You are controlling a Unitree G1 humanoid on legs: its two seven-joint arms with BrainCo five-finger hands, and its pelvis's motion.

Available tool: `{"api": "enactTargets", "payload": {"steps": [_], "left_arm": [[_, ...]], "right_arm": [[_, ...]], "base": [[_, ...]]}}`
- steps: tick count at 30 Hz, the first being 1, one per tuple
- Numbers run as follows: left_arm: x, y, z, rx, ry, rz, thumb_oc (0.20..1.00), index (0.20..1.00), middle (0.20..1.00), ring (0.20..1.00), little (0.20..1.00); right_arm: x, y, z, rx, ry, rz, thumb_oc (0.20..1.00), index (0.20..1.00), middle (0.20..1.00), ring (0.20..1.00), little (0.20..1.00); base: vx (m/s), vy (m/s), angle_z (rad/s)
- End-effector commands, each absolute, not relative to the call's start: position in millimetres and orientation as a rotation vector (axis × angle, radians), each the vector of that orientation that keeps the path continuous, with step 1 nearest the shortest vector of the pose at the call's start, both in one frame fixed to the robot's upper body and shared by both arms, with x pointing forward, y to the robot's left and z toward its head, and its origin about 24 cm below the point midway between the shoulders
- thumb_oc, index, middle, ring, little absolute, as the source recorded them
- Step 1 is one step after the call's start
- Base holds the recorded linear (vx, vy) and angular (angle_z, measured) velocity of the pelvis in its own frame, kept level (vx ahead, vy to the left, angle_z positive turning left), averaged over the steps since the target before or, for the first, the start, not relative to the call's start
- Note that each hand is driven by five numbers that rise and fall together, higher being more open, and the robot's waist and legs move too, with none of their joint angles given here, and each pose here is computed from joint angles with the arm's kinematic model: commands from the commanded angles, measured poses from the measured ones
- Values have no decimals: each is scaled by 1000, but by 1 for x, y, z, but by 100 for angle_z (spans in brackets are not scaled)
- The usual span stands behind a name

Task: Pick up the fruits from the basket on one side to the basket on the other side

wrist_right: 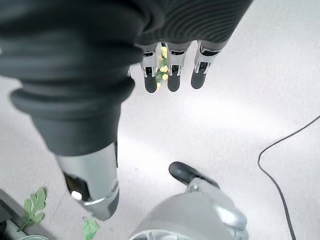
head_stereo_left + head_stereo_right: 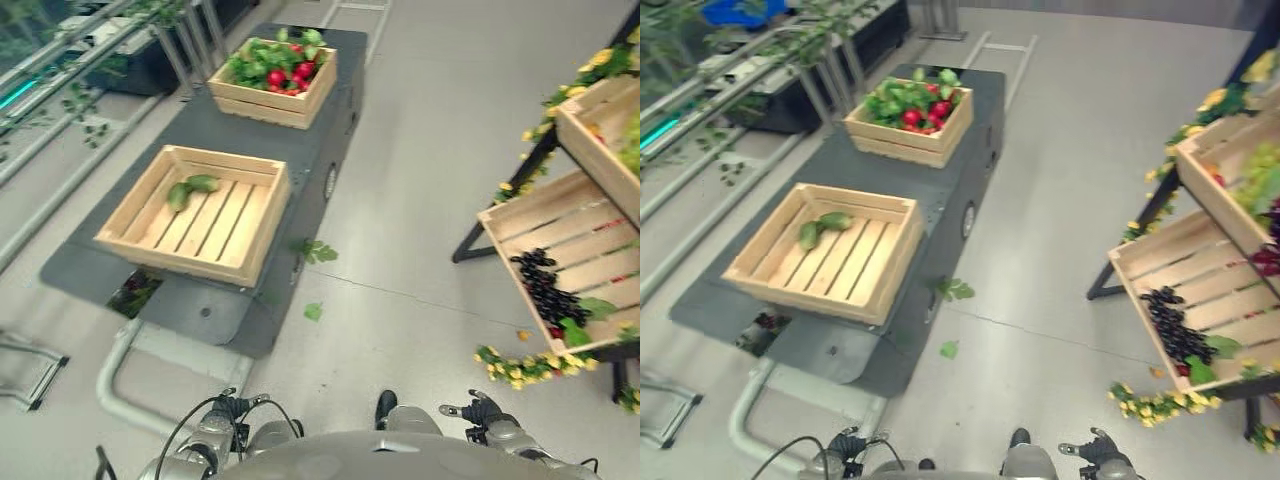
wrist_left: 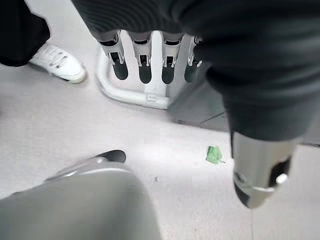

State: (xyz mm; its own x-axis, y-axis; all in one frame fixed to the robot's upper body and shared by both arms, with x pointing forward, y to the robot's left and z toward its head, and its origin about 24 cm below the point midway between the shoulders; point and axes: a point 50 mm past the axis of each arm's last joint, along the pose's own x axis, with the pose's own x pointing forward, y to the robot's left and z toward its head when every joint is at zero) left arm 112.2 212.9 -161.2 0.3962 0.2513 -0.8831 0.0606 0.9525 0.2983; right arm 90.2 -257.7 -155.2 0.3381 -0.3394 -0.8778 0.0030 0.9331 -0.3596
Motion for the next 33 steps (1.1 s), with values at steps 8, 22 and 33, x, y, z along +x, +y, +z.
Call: {"api": "enactTargets", "payload": {"steps": [8,22,33], "left_arm": [[107,225,-161,336,1184,131,1000,1000,1000,1000,1000],[122,239,-153,426,1149,96,1000,1000,1000,1000,1000],[110,225,-160,404,1206,43,1000,1000,1000,1000,1000]], "right_arm": [[116,-244,-153,-239,1149,-262,1000,1000,1000,1000,1000],[83,-233,-165,-112,1256,-323,1000,1000,1000,1000,1000],[87,-234,-164,-223,1279,-230,1000,1000,1000,1000,1000]], "base": [[-77,138,31],[-112,102,59],[-52,-96,-10]]}}
